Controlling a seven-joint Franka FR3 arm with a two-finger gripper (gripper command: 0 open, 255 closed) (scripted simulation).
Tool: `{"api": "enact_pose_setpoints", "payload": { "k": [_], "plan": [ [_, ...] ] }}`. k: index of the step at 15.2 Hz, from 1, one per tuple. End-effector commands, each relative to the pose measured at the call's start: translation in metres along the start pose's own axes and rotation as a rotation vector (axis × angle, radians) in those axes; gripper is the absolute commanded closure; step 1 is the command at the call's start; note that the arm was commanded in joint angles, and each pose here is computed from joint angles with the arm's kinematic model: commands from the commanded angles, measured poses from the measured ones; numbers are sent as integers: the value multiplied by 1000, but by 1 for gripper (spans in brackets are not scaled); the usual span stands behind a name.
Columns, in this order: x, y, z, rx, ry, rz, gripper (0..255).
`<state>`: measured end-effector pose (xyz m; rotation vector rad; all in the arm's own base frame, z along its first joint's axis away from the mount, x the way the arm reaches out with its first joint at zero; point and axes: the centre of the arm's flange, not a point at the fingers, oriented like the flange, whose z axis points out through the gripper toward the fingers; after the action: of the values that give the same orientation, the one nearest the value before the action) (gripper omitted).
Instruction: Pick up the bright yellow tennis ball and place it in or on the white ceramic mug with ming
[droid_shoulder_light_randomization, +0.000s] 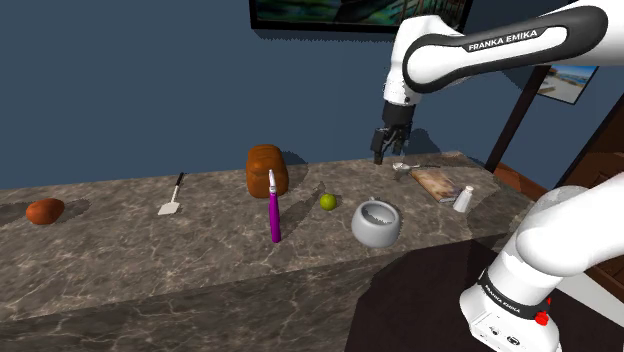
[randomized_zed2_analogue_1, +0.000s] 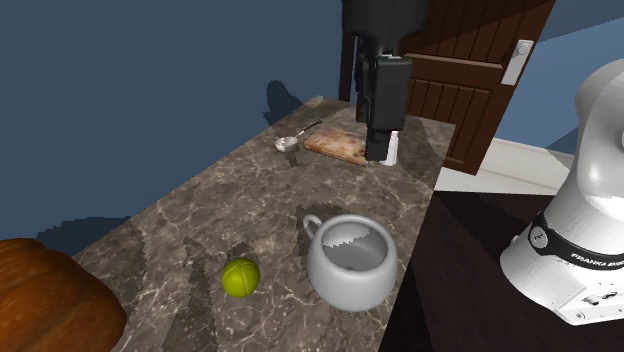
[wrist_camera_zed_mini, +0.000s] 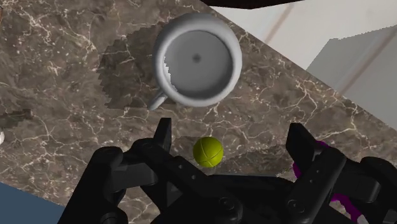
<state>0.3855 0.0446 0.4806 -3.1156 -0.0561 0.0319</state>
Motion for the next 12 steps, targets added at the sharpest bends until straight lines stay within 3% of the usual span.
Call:
{"api": "enact_pose_setpoints", "payload": {
  "k": [1, 12],
  "plan": [
    [17, -4, 20, -1, 4, 22, 0],
    [107, -13, 132, -9, 15, 136, 0]
  ]
}}
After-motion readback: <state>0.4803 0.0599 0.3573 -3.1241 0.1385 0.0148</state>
